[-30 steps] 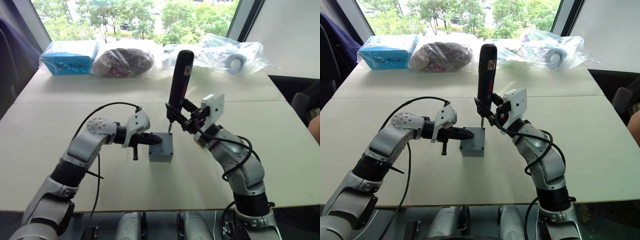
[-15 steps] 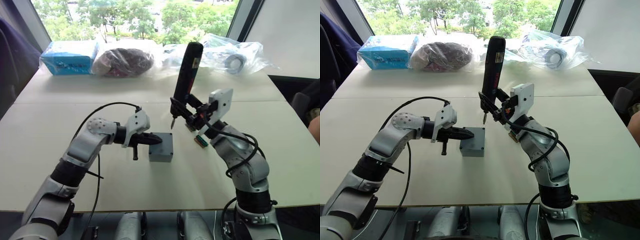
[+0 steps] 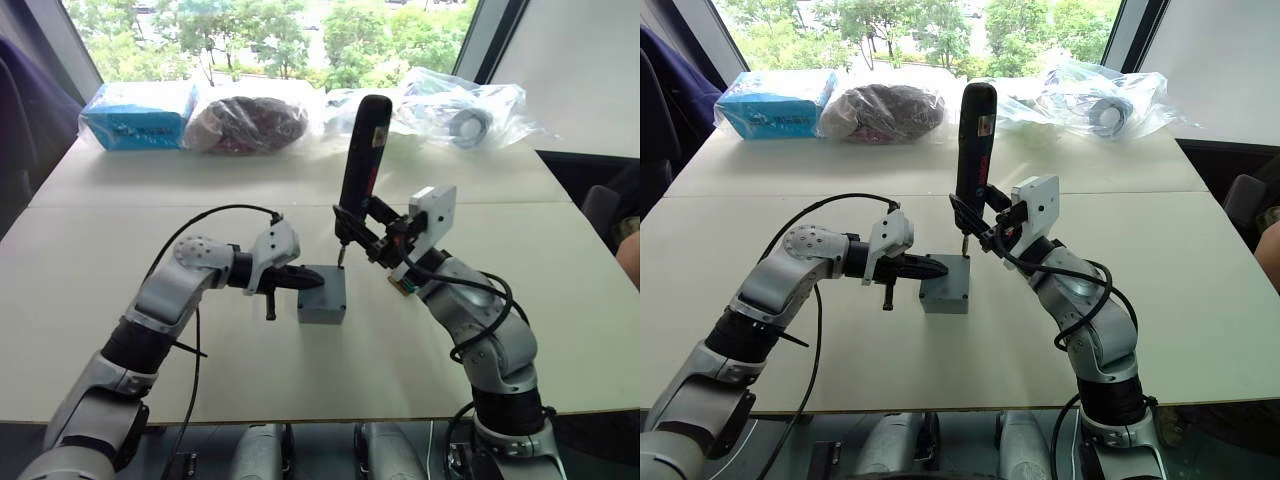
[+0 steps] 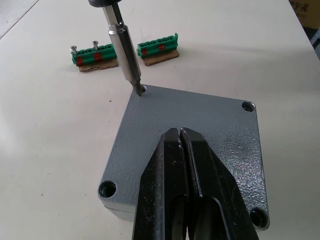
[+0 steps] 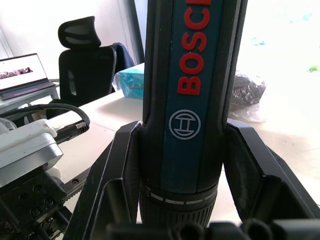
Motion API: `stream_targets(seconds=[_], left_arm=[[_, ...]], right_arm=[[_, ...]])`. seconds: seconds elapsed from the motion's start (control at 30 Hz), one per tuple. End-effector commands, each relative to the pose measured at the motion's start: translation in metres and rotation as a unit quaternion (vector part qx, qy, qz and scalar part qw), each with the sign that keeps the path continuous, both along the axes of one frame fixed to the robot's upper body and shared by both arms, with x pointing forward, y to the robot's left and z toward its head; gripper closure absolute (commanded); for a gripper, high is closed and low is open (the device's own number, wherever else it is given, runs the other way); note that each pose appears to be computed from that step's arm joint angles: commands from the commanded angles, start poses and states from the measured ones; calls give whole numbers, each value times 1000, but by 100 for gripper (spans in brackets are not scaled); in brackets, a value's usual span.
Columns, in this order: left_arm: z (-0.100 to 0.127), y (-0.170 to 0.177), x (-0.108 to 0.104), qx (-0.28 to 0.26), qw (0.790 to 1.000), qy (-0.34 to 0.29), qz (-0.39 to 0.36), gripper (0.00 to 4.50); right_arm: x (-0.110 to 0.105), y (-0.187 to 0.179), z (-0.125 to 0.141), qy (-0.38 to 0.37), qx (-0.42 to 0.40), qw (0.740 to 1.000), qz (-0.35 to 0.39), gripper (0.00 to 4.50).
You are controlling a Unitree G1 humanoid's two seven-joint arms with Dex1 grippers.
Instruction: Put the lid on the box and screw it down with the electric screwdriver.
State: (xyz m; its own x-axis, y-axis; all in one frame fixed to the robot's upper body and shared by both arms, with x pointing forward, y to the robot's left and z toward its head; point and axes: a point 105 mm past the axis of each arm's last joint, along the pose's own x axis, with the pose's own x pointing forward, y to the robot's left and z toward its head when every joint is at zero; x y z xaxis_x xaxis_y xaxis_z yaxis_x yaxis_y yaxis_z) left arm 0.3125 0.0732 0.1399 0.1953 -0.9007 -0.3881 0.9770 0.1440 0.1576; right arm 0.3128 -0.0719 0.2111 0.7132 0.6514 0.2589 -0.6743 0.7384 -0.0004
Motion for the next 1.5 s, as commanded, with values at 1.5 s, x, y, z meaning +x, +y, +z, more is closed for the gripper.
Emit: stream_targets(seconds=[1.5], left_arm=[[-24,4,-2,33,999,28,17,450]], right_arm=[[9,-7,-86,99,-45,993,-55,268]])
